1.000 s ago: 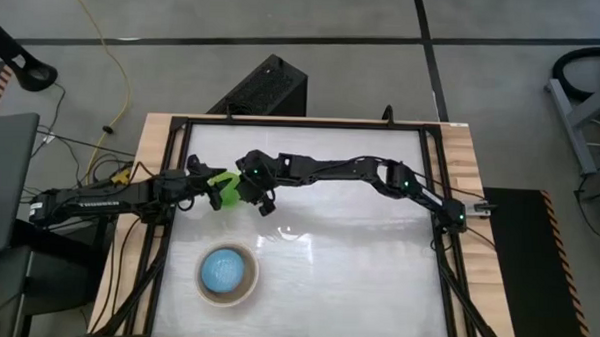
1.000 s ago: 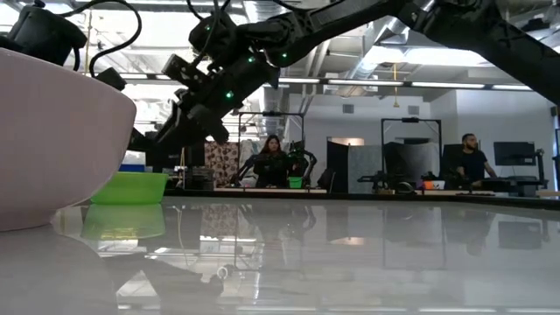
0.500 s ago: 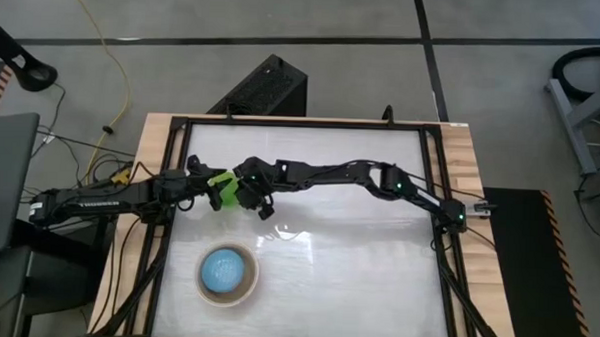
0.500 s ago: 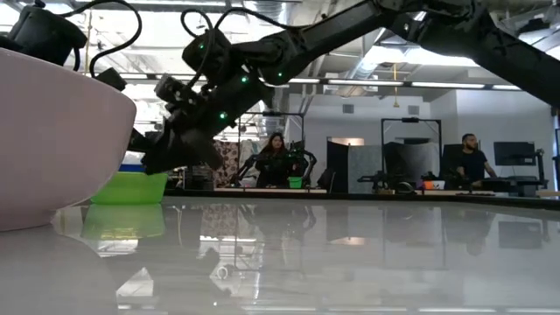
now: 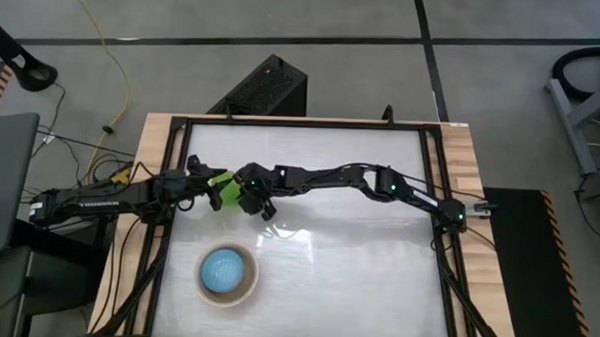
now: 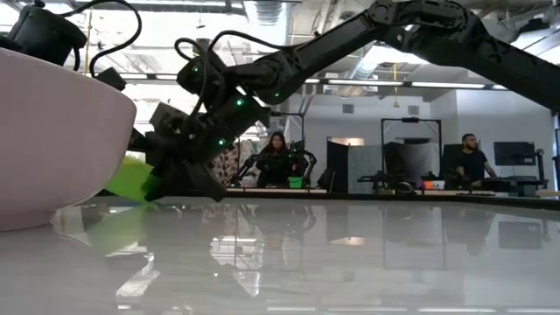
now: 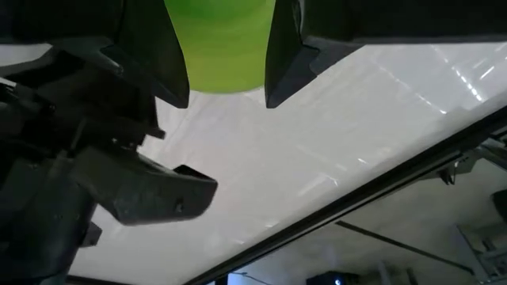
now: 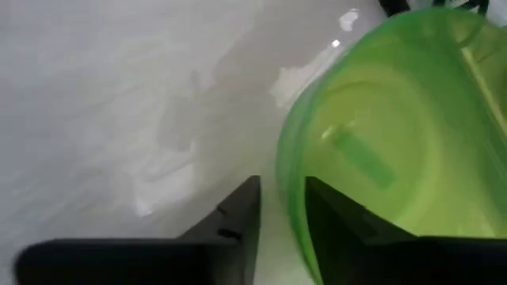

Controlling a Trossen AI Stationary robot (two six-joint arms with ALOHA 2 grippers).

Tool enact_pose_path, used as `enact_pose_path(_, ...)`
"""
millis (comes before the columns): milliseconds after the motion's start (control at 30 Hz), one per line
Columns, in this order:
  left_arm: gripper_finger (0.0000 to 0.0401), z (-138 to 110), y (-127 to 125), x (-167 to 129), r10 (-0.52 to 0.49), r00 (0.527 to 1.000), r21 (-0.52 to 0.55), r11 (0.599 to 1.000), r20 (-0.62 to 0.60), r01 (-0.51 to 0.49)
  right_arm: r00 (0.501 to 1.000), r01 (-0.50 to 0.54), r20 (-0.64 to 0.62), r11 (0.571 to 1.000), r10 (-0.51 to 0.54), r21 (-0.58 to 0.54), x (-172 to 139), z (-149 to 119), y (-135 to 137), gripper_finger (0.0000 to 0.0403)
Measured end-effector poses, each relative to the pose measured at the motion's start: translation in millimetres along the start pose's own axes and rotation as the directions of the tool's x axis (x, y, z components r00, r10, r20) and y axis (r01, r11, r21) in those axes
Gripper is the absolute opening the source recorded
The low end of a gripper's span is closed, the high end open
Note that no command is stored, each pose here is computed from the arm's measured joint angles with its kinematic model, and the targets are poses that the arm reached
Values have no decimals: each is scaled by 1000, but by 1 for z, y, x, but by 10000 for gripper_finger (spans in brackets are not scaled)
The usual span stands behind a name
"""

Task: Nest bowls inside each other by size order
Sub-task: Stack the light green transparent bowl on top of the orange and blue patterned bowl

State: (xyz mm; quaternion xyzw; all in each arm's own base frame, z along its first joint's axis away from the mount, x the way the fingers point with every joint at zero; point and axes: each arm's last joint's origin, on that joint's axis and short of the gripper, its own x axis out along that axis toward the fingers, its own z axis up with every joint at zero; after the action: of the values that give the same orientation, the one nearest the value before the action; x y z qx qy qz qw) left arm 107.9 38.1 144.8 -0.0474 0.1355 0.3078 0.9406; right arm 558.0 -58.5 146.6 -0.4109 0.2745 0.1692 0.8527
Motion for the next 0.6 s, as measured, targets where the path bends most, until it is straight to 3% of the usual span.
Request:
enact_pose_path(200, 158, 0, 0, 0, 9, 1000, -1, 1000, 2, -9, 1000, -9, -23, 999, 10, 40, -4, 5, -3, 15)
enact_pose_path(333, 158, 0, 0, 0, 6, 1000, -1, 1000, 1, -6, 998, -43, -46, 997, 46, 67, -10, 15, -7, 13)
enact_pose_path(600, 158, 0, 0, 0, 12, 1000, -1, 1000, 3, -12, 936, -262, -201, 953, 289, 151, -59, 25, -16, 5)
